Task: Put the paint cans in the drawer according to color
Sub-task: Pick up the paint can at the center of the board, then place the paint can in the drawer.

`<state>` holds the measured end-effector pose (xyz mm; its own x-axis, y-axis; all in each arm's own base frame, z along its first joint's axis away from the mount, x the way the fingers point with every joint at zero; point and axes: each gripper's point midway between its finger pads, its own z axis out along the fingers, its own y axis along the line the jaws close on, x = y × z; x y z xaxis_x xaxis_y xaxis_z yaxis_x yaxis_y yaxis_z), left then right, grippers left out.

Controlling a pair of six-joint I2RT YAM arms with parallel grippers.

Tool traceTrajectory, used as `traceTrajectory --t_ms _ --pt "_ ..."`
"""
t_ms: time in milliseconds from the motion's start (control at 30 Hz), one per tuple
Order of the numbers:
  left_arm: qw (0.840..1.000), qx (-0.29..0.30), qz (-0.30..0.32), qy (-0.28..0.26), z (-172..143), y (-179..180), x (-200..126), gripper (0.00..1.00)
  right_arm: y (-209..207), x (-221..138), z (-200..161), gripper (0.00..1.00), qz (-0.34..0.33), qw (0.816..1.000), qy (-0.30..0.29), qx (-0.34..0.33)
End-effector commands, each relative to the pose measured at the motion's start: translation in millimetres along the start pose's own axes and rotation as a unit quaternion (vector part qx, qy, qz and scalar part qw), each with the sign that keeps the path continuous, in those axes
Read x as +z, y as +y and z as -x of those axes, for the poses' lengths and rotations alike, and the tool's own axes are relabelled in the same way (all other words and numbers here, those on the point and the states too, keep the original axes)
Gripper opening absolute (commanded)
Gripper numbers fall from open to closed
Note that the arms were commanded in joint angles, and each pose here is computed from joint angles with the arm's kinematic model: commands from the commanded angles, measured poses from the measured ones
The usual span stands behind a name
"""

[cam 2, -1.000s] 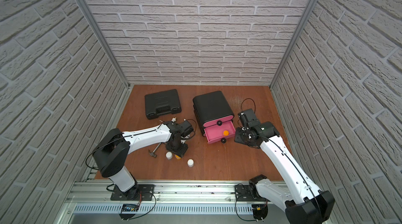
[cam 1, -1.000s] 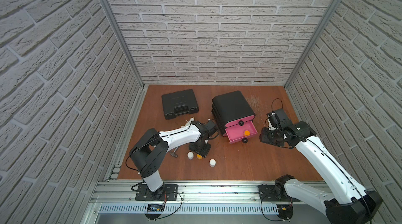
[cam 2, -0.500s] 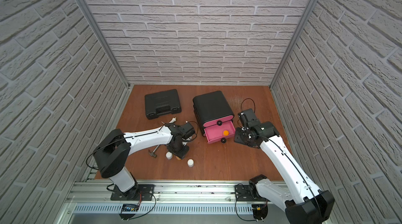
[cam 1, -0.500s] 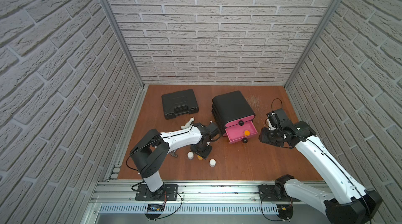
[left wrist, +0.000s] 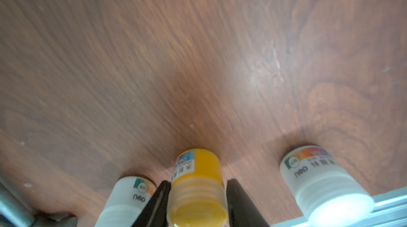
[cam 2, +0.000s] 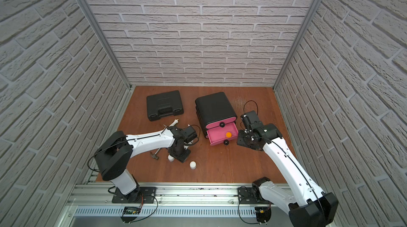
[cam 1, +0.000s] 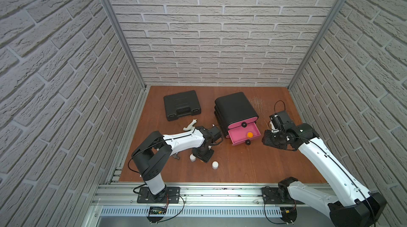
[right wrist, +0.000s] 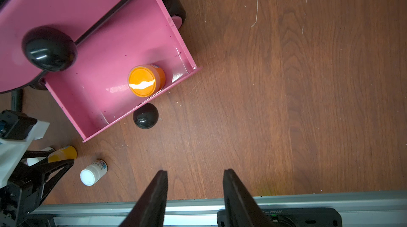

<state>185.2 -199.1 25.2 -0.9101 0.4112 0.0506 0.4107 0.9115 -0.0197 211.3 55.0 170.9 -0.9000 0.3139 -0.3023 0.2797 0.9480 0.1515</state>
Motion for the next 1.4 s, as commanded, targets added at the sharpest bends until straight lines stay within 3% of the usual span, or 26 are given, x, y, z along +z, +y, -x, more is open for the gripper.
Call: traceTrajectory --t_ms 0,400,667,933,1133,1367 --pt "1.0 -0.005 0.0 -0.011 1.4 -0.9 -5.1 0.45 1.4 0.6 2.1 0.46 0.009 1.0 -0.008 0.007" --pt "1.0 -0.004 0.006 -0.025 3.5 -1.3 -18.3 0.3 -4.7 4.5 -2.0 0.44 0.006 1.0 0.0 0.011" --pt "0.992 0.054 0.023 -0.109 30.3 -21.9 -110.5 0.3 -12.9 23.6 -9.5 0.43 0.023 0.998 0.023 0.049" --pt "0.978 0.117 0.018 -0.171 71.5 -60.9 -180.2 0.31 -27.0 45.4 -28.3 0.43 0.052 0.991 0.049 0.11" --pt "0.966 0.18 0.05 -0.177 97.4 -95.0 -183.3 0.31 -26.6 62.1 -37.6 0.41 0.078 0.984 0.062 0.147" --pt "0.952 0.232 0.081 -0.184 130.8 -127.1 -168.7 0.32 -28.4 60.2 -37.8 0.41 0.077 0.984 0.065 0.144"
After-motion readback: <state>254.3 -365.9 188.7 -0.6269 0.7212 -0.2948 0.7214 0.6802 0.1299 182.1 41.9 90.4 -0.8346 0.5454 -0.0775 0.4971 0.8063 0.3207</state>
